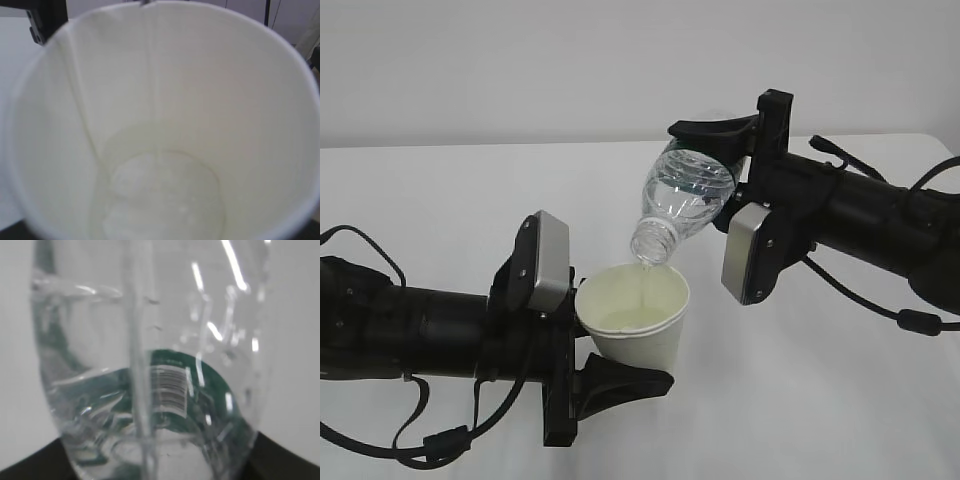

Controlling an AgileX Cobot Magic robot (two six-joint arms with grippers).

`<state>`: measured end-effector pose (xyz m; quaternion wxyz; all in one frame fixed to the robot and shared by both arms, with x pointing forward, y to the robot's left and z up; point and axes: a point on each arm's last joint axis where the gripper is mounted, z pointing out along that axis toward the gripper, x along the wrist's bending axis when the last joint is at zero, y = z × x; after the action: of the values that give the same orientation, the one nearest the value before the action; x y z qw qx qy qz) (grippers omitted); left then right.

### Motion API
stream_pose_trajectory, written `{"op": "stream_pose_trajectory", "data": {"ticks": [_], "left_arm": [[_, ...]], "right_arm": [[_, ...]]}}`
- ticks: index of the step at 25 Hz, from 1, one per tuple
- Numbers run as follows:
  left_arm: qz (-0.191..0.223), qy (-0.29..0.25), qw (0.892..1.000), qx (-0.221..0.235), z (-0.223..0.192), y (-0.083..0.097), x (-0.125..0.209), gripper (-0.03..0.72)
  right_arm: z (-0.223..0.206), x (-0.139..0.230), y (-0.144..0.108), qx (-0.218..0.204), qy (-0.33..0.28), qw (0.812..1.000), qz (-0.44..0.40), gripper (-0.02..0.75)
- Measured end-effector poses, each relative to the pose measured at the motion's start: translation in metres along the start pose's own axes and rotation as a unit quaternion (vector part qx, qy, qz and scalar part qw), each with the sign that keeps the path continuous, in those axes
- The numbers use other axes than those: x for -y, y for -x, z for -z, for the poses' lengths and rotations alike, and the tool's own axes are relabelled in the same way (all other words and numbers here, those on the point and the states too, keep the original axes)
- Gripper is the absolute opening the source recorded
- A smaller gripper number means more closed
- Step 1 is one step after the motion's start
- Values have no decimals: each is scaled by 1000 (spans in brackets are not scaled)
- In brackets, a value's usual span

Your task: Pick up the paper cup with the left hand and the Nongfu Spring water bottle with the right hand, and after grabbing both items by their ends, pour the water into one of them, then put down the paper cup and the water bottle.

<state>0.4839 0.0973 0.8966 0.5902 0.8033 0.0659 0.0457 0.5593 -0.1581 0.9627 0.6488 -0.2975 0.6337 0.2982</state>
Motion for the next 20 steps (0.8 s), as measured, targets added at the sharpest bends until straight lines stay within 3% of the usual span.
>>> {"op": "stream_pose_trajectory", "data": {"ticks": [20], "left_arm": [[0,0,1000,1,0,0,0,435]], "right_arm": [[0,0,0,0,0,1000,1,411]]}}
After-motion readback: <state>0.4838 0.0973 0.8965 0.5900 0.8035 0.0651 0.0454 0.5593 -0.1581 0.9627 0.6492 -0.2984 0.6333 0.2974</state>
